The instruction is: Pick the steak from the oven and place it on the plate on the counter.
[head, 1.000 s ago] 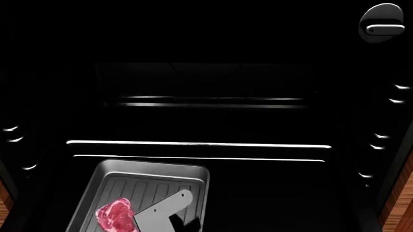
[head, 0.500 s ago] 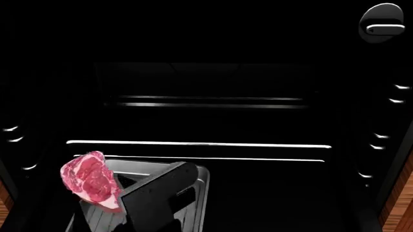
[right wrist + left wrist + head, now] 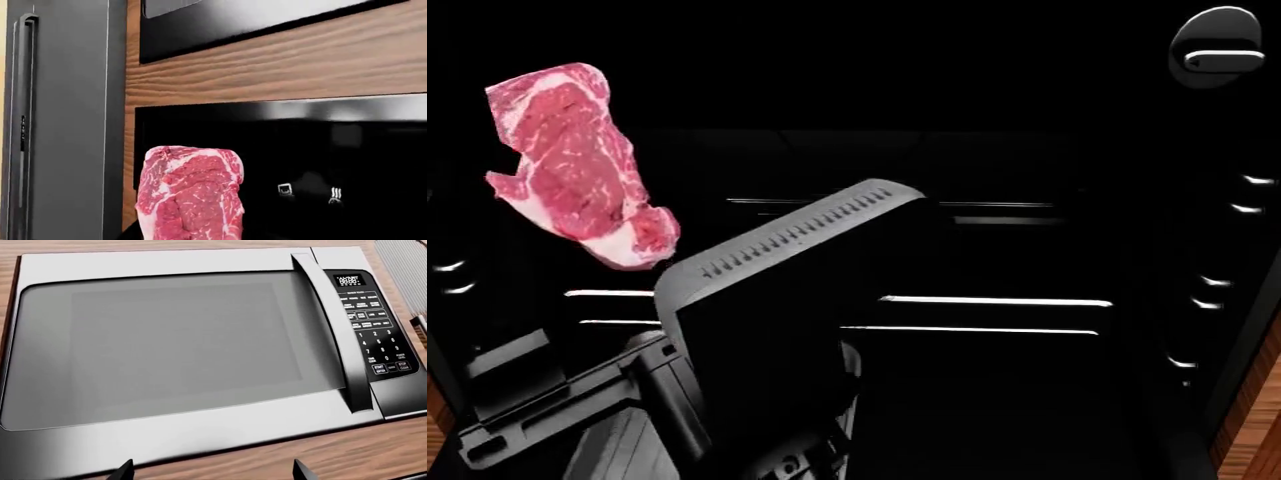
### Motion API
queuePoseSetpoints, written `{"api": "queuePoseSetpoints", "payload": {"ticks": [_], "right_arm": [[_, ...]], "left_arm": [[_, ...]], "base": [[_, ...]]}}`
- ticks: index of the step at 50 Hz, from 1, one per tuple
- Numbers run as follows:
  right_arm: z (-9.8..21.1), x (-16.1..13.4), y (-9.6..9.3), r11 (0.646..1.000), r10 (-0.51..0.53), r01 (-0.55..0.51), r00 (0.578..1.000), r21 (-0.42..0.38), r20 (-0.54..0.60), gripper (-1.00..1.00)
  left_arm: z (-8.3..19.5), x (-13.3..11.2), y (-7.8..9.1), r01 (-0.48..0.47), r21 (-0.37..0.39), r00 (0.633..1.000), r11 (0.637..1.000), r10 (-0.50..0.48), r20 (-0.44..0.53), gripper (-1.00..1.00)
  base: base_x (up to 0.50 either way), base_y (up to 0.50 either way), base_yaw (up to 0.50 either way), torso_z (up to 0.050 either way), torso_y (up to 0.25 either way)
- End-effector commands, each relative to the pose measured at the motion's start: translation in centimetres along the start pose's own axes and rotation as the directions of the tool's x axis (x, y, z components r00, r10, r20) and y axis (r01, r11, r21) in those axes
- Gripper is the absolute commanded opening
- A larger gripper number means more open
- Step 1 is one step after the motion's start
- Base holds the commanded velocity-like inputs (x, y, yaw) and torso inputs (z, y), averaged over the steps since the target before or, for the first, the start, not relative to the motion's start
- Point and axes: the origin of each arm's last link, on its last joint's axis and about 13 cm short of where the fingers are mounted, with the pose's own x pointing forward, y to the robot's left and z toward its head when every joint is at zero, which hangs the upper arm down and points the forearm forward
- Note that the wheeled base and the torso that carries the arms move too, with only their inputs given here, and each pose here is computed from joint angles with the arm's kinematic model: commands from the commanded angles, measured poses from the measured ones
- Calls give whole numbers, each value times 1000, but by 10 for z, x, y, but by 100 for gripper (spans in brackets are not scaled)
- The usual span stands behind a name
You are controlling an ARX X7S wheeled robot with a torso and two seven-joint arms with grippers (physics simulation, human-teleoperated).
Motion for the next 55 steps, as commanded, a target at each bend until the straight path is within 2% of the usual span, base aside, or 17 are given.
{"api": "queuePoseSetpoints", "payload": {"ticks": [1,13,17,30,34,55], "right_arm": [[47,-5,0,997,-25,38,986,-75,166,-100],[75,-8,1,991,-32,63,970,-122,241,-100],[78,-8,0,986,-41,79,966,-144,256,-100],[79,-10,-8,981,-98,140,956,-134,278,-100],[78,-9,-8,982,-100,136,965,-134,243,-100],[77,-8,-6,984,-85,119,967,-131,241,-100]], "left_arm": [[-1,-1,0,-3,-4,1000,1000,3,-1,100],[-3,-4,1,-8,-11,1000,1000,8,-6,100],[-3,-4,0,-9,-12,1000,1000,9,-7,100],[-4,-5,0,-7,-13,1000,1000,7,-9,100],[-4,-6,0,-8,-12,1000,1000,8,-9,100],[-4,-5,0,-12,-14,1000,1000,12,-8,100]], "base": [[0,0,0,0,0],[0,0,0,0,0],[0,0,0,0,0],[0,0,0,0,0],[-71,-442,0,0,0],[-59,-500,0,0,0]]}}
